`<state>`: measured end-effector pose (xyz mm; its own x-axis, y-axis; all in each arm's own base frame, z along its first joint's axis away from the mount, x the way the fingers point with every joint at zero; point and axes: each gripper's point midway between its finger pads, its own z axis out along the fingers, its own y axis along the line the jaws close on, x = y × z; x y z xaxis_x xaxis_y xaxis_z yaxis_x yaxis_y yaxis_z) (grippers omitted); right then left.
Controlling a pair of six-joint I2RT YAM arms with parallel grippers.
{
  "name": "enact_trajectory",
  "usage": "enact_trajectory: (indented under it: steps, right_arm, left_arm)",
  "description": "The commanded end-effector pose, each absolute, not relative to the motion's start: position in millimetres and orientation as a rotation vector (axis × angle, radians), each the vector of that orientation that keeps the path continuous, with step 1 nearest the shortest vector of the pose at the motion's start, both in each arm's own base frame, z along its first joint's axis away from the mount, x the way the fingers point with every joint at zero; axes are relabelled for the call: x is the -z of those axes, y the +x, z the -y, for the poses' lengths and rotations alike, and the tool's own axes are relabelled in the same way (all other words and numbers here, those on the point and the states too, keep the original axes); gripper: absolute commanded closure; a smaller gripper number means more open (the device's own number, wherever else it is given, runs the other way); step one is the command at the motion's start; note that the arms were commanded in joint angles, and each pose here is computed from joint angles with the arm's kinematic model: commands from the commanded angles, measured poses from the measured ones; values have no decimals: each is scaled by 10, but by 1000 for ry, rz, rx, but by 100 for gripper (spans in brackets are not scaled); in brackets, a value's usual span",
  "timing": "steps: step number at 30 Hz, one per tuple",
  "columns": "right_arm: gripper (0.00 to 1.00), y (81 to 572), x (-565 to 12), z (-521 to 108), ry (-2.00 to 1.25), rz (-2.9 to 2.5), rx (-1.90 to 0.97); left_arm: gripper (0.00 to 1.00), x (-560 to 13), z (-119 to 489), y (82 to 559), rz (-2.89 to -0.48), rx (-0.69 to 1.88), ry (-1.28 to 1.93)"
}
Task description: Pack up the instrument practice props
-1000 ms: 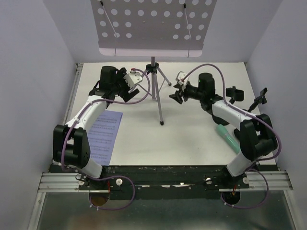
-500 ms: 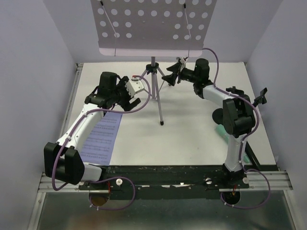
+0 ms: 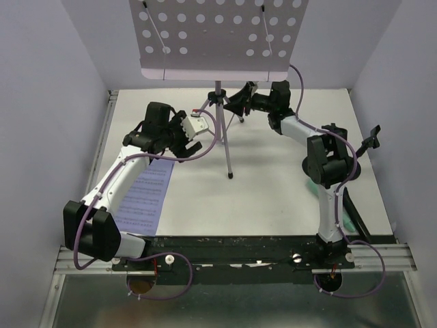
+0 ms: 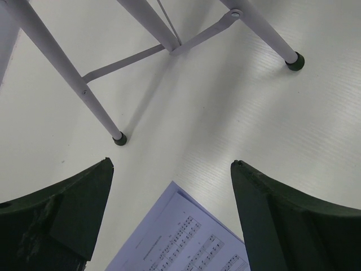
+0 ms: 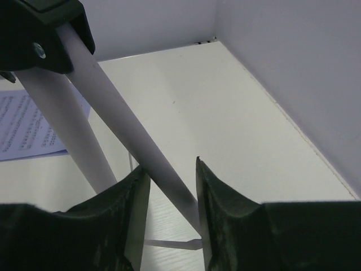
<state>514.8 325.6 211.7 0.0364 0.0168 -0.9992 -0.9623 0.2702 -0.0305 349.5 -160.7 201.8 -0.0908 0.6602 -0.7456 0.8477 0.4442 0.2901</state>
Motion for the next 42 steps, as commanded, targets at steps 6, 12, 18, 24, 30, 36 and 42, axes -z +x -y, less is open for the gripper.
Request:
enact_trajectory:
  steps: [6,12,18,24,30,36,42]
  right_arm:
    - [84,4941,-2068,-3267,-1047,-1304,-974]
    - [100,4790,-1976,-3015,-1008,-1387,-817]
    - [100,4427,-1833,-2702,-965,-1505,-712]
    - [100,3980,-1580,-2460,-950,-1678,-694]
    - [100,3624,-1337,-2382,-978,-1804,-711]
    - [100,3483,-1287,-2355,-955,-1853,-738]
    - [100,3415,-1280,-2345,-950,-1857,-745]
  left_arm:
    - [6,-2108,1661,3580,-1783,263,1275]
    - [6,-2229,1701,3584,-1700,258,1210]
    - [9,-2577,1819,3646,-1606,312,1052]
    - [19,-2989,2182,3463,-1485,587,965]
    - [34,-3036,2633,3230,-1362,802,1079]
    - [41,-3101,2780,3312,-1308,793,1089]
    - [45,-3119,2854,3425,-1304,761,1063]
